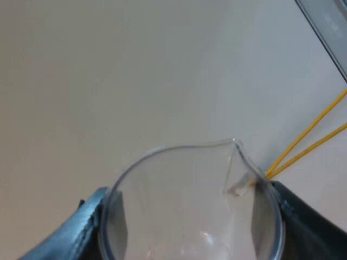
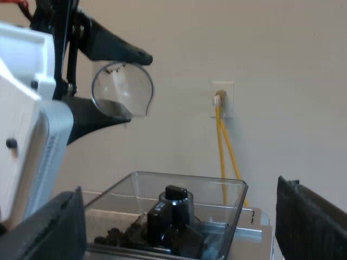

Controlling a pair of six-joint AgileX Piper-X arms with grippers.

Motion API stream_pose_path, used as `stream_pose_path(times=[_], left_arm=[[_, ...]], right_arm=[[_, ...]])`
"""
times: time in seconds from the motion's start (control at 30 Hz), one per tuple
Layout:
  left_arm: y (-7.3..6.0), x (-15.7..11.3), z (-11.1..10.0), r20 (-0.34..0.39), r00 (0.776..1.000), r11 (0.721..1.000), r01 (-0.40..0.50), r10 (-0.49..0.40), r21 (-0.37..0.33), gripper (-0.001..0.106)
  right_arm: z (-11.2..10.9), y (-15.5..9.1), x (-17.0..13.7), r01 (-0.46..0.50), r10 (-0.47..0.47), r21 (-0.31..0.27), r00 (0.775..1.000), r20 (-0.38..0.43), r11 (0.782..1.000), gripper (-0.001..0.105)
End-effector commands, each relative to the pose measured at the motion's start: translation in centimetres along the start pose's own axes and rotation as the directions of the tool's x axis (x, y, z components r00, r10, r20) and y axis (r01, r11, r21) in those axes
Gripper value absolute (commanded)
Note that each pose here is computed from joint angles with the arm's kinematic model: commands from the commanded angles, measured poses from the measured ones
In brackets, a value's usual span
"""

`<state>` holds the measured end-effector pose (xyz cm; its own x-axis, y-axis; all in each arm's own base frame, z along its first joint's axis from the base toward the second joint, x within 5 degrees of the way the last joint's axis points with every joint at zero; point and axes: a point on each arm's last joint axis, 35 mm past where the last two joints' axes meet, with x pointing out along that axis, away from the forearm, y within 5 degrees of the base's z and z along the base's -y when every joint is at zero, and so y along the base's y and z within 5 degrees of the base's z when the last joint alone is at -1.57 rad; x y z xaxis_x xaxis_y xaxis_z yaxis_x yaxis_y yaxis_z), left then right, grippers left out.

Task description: Pour the beans into the coffee machine

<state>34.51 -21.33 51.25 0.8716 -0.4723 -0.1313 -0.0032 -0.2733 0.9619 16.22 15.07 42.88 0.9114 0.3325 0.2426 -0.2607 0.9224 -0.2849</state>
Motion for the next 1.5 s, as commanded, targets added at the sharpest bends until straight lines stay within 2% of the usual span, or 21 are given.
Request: stream_pose_path(times=[0.03,0.17,0.3,0.4,0.43,0.57,0.67,1.0,1.07,1.13,1.17,1.27,1.3,1.4,1.43,1.47,1.5], left_arm=[[0.45,-0.25,0.04,0.011,1.0,0.999,-0.028,0.028,0.034,0.001],[0.46,-0.25,0.06,0.018,0.999,0.997,-0.031,0.03,0.077,0.001],[0.49,-0.26,0.2,0.057,0.998,0.992,-0.045,0.039,0.119,0.001],[0.5,-0.26,0.22,0.064,0.997,0.988,-0.05,0.041,0.148,0.001],[0.51,-0.26,0.29,0.082,0.996,0.979,-0.06,0.045,0.193,0.001],[0.51,-0.26,0.29,0.083,0.996,0.972,-0.063,0.045,0.225,0.001],[0.51,-0.26,0.29,0.083,0.996,0.96,-0.066,0.045,0.273,0.001],[0.51,-0.26,0.29,0.083,0.996,0.957,-0.067,0.045,0.282,0.001],[0.51,-0.26,0.29,0.083,0.996,0.965,-0.065,0.045,0.256,0.001],[0.51,-0.26,0.29,0.083,0.996,0.984,-0.059,0.045,0.166,0.001],[0.51,-0.26,0.28,0.081,0.996,0.994,-0.052,0.045,0.091,0.001],[0.49,-0.26,0.2,0.057,0.998,0.999,-0.037,0.039,-0.038,0.001],[0.49,-0.25,0.17,0.049,0.998,0.998,-0.034,0.037,-0.06,0.001],[0.52,-0.37,-0.09,-0.017,1.0,0.985,-0.026,0.024,-0.17,0.001],[0.49,-0.37,-0.2,-0.047,0.999,0.972,-0.027,0.016,-0.235,0.001],[0.56,-0.51,-0.33,-0.1,0.995,0.942,-0.04,0.006,-0.334,0.001],[0.58,-0.58,-0.44,-0.128,0.992,0.929,-0.048,0.001,-0.367,0.001]], right_arm=[[0.53,-0.36,-0.02,0.013,-0.013,0.01,1.0,0.023,1.0,0.074],[0.53,-0.36,-0.02,0.013,-0.013,0.01,1.0,0.023,1.0,0.074],[0.53,-0.36,-0.02,0.012,-0.013,0.058,1.0,0.023,0.998,0.074],[0.53,-0.36,-0.02,0.012,-0.013,0.063,1.0,0.023,0.998,0.074],[0.53,-0.36,-0.02,0.012,-0.013,0.062,1.0,0.023,0.998,0.074],[0.53,-0.36,-0.02,0.012,-0.013,0.062,1.0,0.023,0.998,0.074],[0.53,-0.36,-0.02,0.012,-0.013,0.062,1.0,0.023,0.998,0.074],[0.53,-0.36,-0.02,0.012,-0.013,0.062,1.0,0.023,0.998,0.074],[0.53,-0.36,-0.02,0.012,-0.013,0.062,1.0,0.023,0.998,0.074],[0.53,-0.35,-0.02,0.01,-0.011,0.062,1.0,0.024,0.998,0.074],[0.54,-0.32,-0.02,0.001,-0.003,0.058,1.0,0.027,0.998,0.074],[0.6,-0.21,-0.03,-0.031,0.03,0.021,0.999,0.043,0.999,0.074],[0.6,-0.2,-0.03,-0.034,0.033,0.018,0.998,0.044,0.999,0.074],[0.61,-0.19,-0.03,-0.036,0.035,0.013,0.998,0.045,0.999,0.074],[0.61,-0.19,-0.03,-0.036,0.035,0.013,0.998,0.045,0.999,0.074],[0.61,-0.19,-0.03,-0.036,0.035,0.013,0.998,0.045,0.999,0.074],[0.61,-0.19,-0.03,-0.036,0.035,0.013,0.998,0.045,0.999,0.074]])
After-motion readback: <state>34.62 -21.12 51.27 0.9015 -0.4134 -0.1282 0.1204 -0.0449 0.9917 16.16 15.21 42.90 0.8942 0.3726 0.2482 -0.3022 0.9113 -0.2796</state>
